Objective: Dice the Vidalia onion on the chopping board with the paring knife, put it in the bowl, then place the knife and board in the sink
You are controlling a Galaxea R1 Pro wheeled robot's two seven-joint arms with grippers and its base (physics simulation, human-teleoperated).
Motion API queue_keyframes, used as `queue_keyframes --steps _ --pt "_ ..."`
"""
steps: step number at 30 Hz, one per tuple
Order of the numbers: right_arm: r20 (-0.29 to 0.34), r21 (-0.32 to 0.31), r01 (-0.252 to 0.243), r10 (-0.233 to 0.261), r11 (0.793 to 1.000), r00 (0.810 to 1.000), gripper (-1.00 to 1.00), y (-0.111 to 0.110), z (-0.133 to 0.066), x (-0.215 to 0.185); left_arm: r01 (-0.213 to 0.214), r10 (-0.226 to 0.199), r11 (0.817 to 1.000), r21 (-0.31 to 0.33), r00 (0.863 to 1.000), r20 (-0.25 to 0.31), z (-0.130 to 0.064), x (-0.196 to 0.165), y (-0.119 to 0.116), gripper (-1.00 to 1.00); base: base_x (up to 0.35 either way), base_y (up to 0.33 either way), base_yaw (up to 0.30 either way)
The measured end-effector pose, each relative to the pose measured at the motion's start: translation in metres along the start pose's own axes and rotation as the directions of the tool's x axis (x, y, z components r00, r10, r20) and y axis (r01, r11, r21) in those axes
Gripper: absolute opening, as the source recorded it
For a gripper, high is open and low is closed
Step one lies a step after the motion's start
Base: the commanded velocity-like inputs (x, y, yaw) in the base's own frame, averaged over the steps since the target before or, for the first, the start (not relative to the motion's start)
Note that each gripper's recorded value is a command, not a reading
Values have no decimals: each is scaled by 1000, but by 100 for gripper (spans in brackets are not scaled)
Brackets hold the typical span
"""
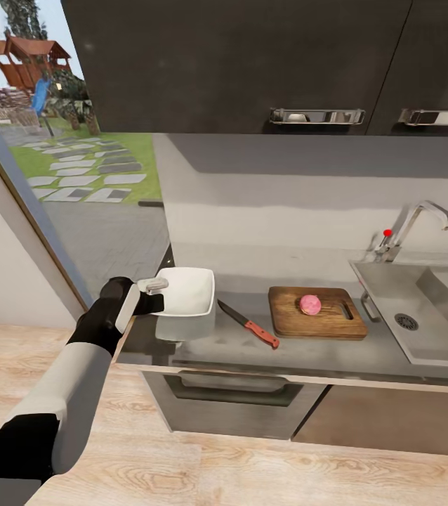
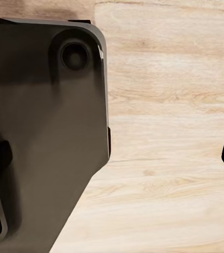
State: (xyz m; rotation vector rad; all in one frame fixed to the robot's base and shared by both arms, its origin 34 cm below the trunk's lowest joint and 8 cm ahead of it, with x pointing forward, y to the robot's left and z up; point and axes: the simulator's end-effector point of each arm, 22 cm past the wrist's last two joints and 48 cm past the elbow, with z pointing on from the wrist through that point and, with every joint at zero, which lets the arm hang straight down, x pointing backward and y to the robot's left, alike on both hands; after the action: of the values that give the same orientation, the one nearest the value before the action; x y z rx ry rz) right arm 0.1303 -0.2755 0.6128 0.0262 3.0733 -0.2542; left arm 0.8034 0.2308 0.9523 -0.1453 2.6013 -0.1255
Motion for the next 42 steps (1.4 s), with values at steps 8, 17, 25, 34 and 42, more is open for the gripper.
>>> queue_keyframes --steps 8,17,25,34,42 --pt "1 1 2 -2 1000 1000 100 -1 0 0 0 0 1000 0 1000 0 0 0 0 -100 0 0 0" --pt "1 1 2 -2 1000 1000 100 -1 0 0 -3 3 1000 -2 1000 1 0 0 0 -100 0 0 0" --pt "1 1 3 -3 1000 1000 100 -1 0 0 -3 3 1000 -2 1000 1 0 0 0 -100 0 0 0" --pt "1 1 3 -3 1000 1000 100 -1 0 0 -2 2 1000 -3 1000 -13 3 5 0 100 0 0 0" --pt "1 1 3 -3 1000 1000 100 -1 0 0 -1 1 1000 -2 1000 -10 3 4 0 100 0 0 0"
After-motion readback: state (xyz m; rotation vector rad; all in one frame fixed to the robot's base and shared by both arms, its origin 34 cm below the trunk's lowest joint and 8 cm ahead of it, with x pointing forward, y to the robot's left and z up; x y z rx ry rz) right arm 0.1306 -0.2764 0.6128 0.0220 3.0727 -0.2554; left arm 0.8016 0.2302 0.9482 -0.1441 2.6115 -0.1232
